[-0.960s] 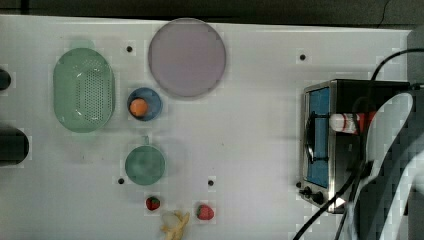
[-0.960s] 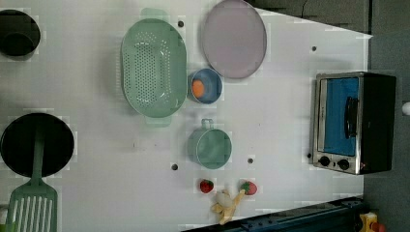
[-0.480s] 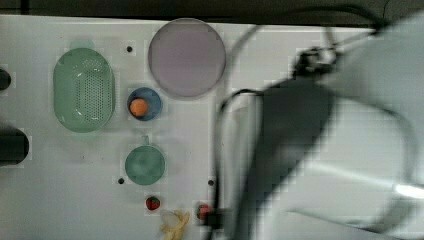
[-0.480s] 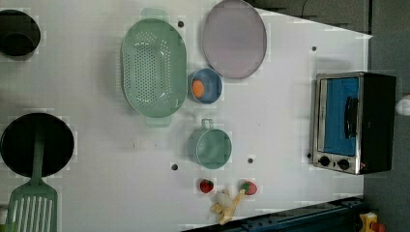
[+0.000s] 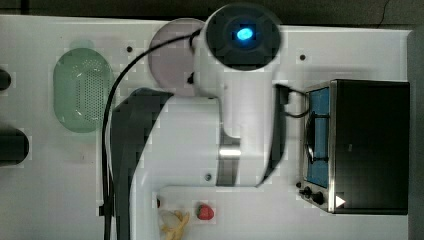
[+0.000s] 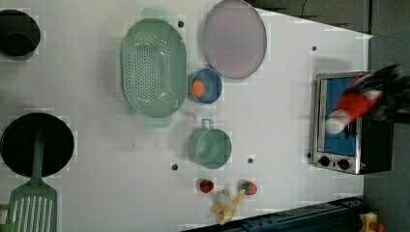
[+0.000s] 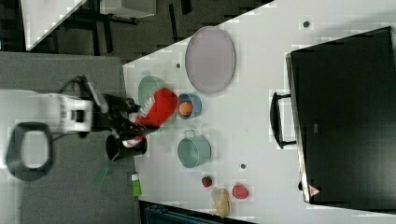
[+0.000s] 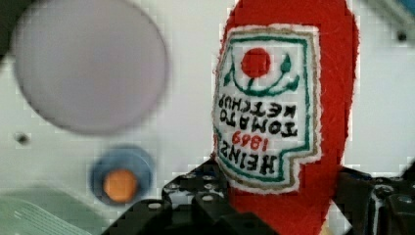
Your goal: Pick Ketchup from oven and place it on table.
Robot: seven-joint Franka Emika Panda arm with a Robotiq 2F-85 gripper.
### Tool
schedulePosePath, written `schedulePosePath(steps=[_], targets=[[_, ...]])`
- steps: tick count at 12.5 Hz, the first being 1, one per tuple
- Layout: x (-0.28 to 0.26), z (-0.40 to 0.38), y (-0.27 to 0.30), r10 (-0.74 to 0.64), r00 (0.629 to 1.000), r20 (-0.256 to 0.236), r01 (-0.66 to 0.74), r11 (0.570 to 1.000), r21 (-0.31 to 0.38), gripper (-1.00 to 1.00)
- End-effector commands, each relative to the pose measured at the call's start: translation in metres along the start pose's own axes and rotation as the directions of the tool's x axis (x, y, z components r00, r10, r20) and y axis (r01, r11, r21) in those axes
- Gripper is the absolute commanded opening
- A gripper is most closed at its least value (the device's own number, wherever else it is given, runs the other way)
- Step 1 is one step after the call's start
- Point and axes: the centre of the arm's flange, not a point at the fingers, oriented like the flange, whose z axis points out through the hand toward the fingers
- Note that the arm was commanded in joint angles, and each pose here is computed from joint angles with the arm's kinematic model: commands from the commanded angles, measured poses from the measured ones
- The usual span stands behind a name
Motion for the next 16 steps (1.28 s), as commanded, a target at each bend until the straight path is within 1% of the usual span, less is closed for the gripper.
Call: schedulePosePath(steps=[1, 6, 10, 11, 14, 16], targets=[[0.026, 0.058, 0.02, 0.092, 0.996, 0.004, -0.092, 0.995, -0.035, 0.27], [0.033, 0.188, 0.023, 0.103, 0.994, -0.036, -0.103, 0.995, -0.008, 0.27], [0.041, 0.259, 0.018, 0.104, 0.994, -0.041, -0.106, 0.994, -0.038, 0.27], [0.042, 0.272, 0.016, 0.102, 0.994, -0.043, -0.104, 0.994, -0.042, 0.33], [0.045, 0.295, 0.012, 0.1, 0.993, -0.06, -0.102, 0.994, -0.031, 0.96], [0.048, 0.27, 0.006, 0.102, 0.991, -0.082, -0.102, 0.995, 0.01, 1.0]])
